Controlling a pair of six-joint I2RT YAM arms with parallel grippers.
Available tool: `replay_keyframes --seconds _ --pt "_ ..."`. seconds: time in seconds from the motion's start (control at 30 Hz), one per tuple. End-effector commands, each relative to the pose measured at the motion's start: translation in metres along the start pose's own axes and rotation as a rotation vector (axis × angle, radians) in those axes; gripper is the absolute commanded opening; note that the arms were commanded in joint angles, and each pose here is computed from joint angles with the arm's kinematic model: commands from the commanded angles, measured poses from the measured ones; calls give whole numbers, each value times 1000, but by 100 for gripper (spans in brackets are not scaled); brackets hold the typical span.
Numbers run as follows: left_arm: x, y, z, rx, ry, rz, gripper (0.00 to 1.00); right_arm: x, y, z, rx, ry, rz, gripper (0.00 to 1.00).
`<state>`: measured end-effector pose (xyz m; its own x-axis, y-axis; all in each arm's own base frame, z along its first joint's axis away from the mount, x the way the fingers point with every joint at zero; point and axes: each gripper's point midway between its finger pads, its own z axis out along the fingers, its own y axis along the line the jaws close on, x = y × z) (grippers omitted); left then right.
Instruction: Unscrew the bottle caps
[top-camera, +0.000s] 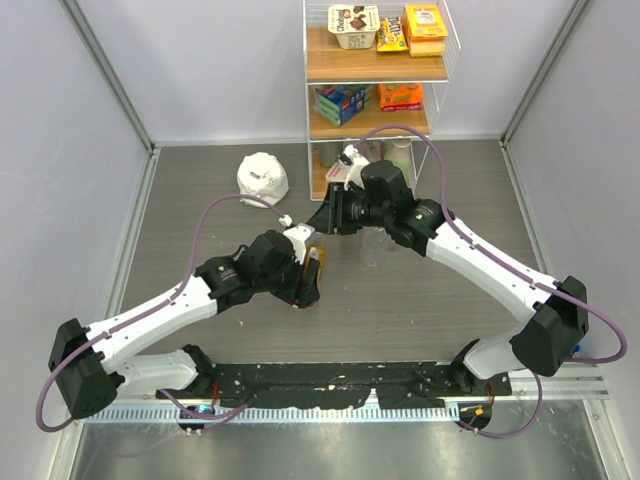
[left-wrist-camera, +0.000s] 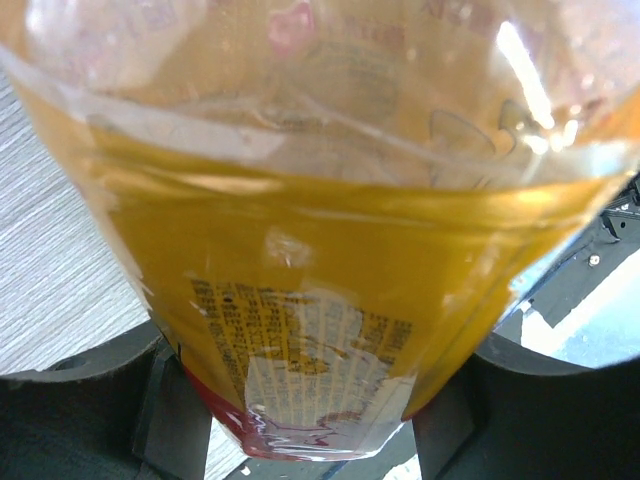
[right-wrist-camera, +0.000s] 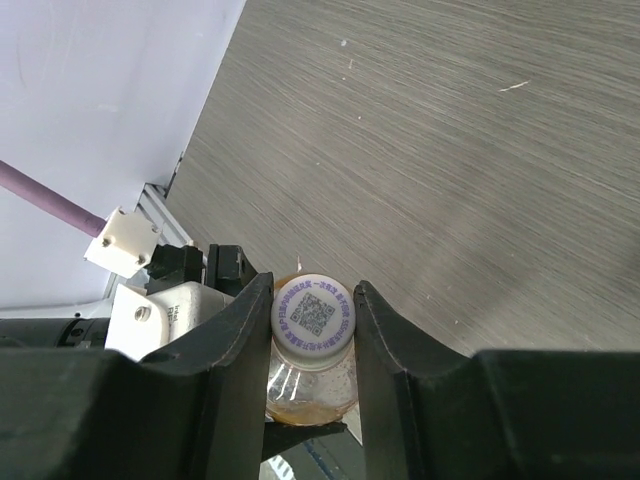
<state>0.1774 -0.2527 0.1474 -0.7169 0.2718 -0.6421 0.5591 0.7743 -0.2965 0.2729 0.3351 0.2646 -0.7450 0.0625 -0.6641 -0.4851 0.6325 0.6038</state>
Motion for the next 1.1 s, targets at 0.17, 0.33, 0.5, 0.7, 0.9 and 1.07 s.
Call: replay_keyframes --seconds 0.17,0.33,0.5,0.7,0.9,1.07 --pt "-23 -24 -20 121 -100 31 0 -22 57 -33 -274 -105 -176 2" --pt "-24 -49 -33 280 -145 68 0 -23 71 -55 -392 -141 -263 2" --pt "-24 -72 -52 430 -189 106 0 -18 85 -81 -581 -129 -306 2" --pt "-13 -85 -55 525 -150 130 0 -16 102 -102 -765 -143 -329 2" --pt "-7 -91 -53 571 -121 137 0 -20 110 -111 -814 -166 -361 2" --pt "-6 -85 -51 539 -126 133 0 -35 96 -104 -726 -212 -320 11"
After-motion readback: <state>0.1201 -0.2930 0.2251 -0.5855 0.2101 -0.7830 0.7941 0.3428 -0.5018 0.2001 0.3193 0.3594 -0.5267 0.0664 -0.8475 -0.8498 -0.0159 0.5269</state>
